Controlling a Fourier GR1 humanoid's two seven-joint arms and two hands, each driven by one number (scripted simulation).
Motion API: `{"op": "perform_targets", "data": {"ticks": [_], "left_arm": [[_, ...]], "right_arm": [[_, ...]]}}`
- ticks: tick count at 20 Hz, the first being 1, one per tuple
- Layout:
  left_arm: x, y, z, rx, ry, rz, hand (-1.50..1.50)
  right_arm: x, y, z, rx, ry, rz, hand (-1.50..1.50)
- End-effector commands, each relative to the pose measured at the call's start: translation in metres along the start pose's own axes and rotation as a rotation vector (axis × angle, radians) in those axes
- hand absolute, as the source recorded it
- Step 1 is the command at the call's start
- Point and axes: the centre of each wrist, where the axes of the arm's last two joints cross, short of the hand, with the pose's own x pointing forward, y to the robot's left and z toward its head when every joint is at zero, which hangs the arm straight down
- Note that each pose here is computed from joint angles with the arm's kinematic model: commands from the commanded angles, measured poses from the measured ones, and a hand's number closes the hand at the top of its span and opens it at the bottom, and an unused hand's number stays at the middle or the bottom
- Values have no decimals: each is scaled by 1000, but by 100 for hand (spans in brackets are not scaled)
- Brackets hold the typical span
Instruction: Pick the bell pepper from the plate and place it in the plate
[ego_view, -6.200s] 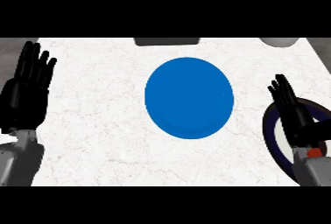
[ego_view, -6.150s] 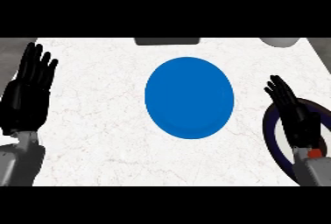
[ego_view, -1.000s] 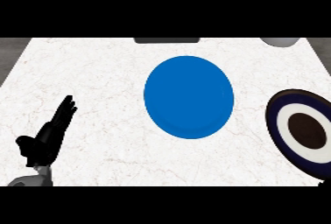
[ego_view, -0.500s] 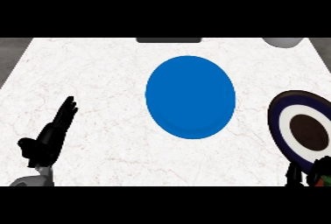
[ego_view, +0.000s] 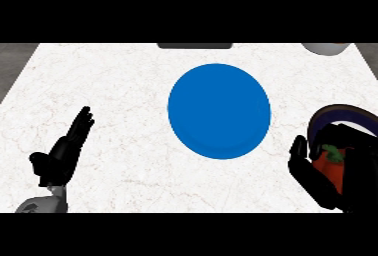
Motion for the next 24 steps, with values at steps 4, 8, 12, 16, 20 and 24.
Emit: {"op": "perform_targets", "data": {"ticks": [4, 8, 12, 16, 20, 24], "left_arm": [[-3, 2, 5, 10, 6, 0, 0], [13, 5, 0, -10, 8, 1, 0], [4, 6, 1, -12, 12, 0, 0], [-4, 9, 10, -20, 23, 9, 0], [2, 5, -7, -9, -16, 2, 0], [3, -5, -6, -5, 8, 1, 0]], "right_arm": [[40, 37, -41, 81, -31, -58, 150], [72, 79, -51, 100, -56, -52, 150], [89, 101, -71, 102, -44, -68, 150], [106, 129, -88, 120, -18, -67, 150], [100, 149, -100, 45, 141, -244, -150], [86, 177, -108, 67, 218, -222, -150]]}}
